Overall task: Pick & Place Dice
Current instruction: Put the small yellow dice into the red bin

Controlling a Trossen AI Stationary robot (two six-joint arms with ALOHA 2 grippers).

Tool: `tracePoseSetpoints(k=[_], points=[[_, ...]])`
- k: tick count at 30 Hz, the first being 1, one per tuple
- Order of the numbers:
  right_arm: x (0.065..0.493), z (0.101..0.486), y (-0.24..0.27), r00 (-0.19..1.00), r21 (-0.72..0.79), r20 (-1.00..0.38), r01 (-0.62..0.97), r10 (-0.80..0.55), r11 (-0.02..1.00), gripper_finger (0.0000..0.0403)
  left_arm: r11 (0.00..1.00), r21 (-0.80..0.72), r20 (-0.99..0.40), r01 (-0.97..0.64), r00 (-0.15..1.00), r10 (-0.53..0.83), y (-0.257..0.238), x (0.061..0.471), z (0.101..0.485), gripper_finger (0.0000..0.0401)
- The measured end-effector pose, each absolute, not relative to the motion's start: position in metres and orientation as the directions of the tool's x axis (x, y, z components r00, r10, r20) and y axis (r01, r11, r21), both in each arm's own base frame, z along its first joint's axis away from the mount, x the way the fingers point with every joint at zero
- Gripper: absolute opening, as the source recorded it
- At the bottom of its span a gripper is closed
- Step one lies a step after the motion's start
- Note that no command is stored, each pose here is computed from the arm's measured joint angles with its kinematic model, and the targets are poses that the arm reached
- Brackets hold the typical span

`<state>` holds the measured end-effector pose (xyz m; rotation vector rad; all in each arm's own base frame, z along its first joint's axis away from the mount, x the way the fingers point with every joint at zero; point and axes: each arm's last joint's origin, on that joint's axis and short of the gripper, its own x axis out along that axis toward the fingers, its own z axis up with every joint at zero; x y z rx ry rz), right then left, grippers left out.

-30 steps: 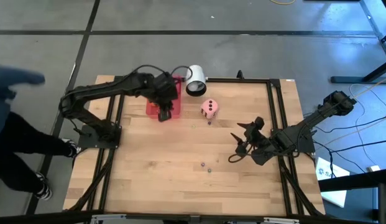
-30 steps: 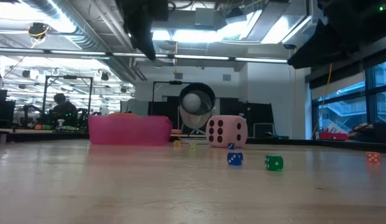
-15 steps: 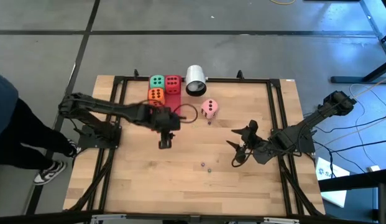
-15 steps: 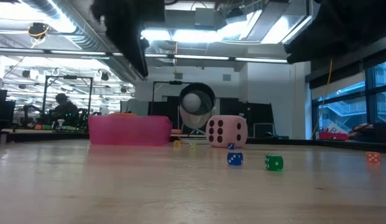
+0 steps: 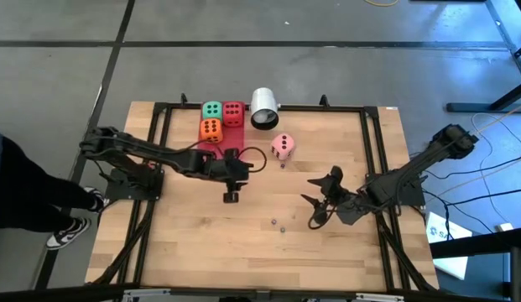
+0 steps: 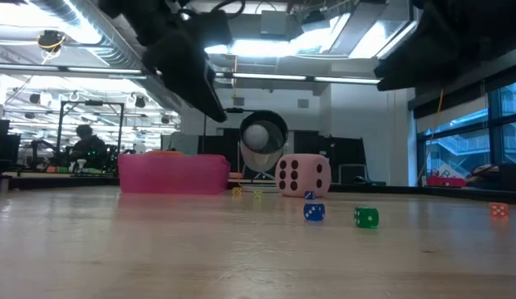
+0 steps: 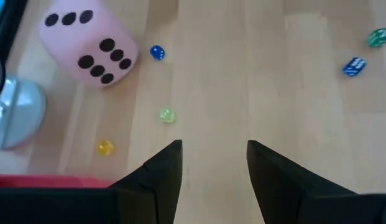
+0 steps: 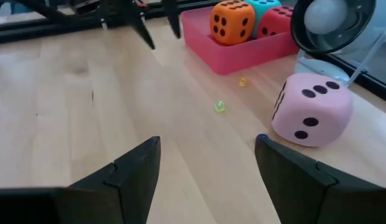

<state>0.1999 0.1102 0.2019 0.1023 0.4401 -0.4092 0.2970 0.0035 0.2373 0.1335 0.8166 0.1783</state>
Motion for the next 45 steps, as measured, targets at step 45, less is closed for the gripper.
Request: tracePoseSetpoints(k=[45], points=[[0.213,0.194,0.089,0.761,-0.116,-0.456,0.462,-0.460,0.879,0.0261,0.978,0.193,-0.880,-0.083,0.426,0.210,0.146,0.347,0.182,0.0173]])
